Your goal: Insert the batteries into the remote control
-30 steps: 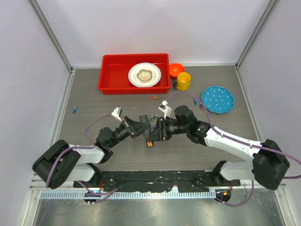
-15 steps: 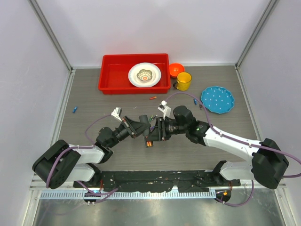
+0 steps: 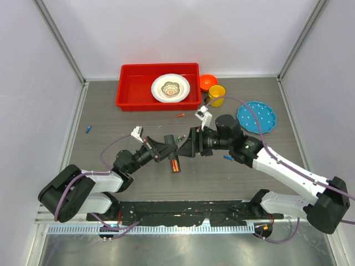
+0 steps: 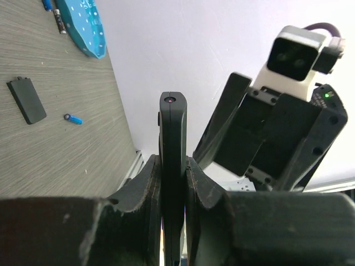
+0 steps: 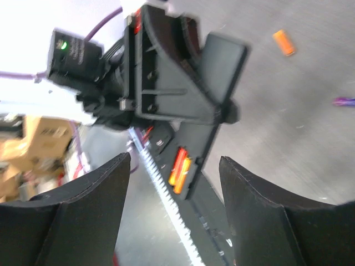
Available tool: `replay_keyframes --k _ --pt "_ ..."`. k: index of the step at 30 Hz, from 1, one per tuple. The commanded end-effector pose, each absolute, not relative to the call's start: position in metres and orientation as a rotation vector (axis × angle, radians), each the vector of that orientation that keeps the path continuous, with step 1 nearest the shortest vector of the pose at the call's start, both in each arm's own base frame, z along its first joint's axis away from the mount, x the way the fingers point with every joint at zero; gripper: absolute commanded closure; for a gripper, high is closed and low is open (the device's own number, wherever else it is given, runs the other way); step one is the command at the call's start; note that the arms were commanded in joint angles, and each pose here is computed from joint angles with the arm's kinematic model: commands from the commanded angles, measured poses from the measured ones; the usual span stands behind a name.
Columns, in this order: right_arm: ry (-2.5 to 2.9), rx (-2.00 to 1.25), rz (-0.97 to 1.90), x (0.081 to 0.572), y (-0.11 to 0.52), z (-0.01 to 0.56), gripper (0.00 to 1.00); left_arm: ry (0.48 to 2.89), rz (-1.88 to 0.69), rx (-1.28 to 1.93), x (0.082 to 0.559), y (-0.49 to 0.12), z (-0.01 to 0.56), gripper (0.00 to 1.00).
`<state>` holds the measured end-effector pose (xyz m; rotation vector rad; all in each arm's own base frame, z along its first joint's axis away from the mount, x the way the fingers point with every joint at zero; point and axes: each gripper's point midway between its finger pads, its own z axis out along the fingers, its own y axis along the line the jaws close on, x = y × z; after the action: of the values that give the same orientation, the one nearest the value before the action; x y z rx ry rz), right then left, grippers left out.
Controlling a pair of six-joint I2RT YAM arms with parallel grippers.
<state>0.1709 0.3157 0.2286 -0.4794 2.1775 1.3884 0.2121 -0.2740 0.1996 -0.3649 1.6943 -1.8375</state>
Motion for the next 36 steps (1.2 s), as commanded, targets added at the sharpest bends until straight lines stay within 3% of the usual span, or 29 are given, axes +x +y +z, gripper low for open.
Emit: replay_keyframes --k 1,3,4,8,20,36 --pt "2.179 -0.413 1.021 0.206 0.275 0.228 0.30 1.432 -1.915 -0.246 0.203 -0.265 0.254 1.00" --pt "2.236 -0.243 0.729 0.234 0.243 0.201 0.30 1.446 -1.899 -0.262 0.206 -0.265 0.250 1.00" --pt "2.278 -0.096 0.419 0.255 0.203 0.169 0.30 1.452 -1.890 -0.275 0.207 -0.264 0.248 1.00" --pt "2.357 -0.041 0.102 0.262 0.167 0.114 0.32 1.493 -1.829 -0.337 0.211 -0.257 0.234 1.00" --pt "2.511 -0.133 0.069 0.284 0.178 0.054 0.27 1.503 -1.703 -0.259 0.197 -0.241 0.245 1.00" --pt "2.592 -0.214 0.109 0.290 0.192 0.023 0.34 1.488 -1.714 -0.251 0.189 -0.236 0.241 1.00"
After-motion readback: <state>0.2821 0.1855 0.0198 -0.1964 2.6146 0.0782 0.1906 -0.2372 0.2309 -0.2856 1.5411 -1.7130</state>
